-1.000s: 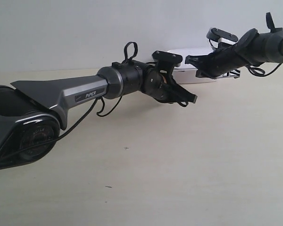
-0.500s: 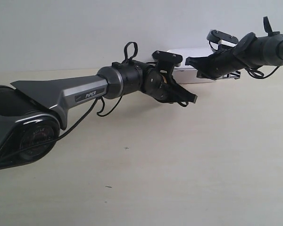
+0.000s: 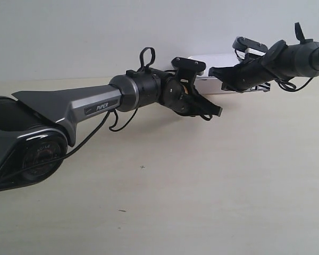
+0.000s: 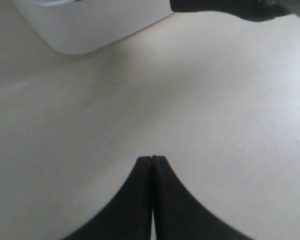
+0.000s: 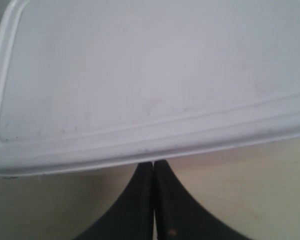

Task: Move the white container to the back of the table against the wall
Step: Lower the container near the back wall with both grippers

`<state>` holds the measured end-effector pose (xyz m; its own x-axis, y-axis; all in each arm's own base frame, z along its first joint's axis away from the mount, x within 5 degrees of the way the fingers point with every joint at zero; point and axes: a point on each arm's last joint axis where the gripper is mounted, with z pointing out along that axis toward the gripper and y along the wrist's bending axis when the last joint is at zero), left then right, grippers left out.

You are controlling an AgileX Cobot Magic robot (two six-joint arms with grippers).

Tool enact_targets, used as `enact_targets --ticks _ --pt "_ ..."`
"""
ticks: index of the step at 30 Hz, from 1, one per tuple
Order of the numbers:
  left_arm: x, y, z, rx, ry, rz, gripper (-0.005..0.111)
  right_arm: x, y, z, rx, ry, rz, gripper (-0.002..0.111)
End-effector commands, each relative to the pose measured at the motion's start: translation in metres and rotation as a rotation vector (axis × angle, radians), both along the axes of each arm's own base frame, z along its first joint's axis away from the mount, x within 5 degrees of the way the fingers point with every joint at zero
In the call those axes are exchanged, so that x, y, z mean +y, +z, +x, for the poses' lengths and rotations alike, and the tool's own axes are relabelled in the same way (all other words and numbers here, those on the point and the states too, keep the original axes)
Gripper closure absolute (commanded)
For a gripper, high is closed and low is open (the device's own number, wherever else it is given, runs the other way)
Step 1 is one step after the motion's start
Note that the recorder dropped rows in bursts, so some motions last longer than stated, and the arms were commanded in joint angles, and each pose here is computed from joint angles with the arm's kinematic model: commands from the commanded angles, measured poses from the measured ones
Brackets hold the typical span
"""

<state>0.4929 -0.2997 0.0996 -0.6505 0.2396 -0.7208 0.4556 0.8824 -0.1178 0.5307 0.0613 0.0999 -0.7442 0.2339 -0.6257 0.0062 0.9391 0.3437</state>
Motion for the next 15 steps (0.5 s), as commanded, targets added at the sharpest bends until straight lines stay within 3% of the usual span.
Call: enact_targets --ticks 1,15 --pt "0.0 0.012 0.002 -0.024 0.003 -0.017 0.107 0.0 0.006 0.003 -0.024 -0.006 -0.002 0.108" --pt "-0.004 0.01 -0.003 0.015 -0.005 -0.008 0.107 0.004 0.033 -0.01 0.05 0.121 -0.038 0.108"
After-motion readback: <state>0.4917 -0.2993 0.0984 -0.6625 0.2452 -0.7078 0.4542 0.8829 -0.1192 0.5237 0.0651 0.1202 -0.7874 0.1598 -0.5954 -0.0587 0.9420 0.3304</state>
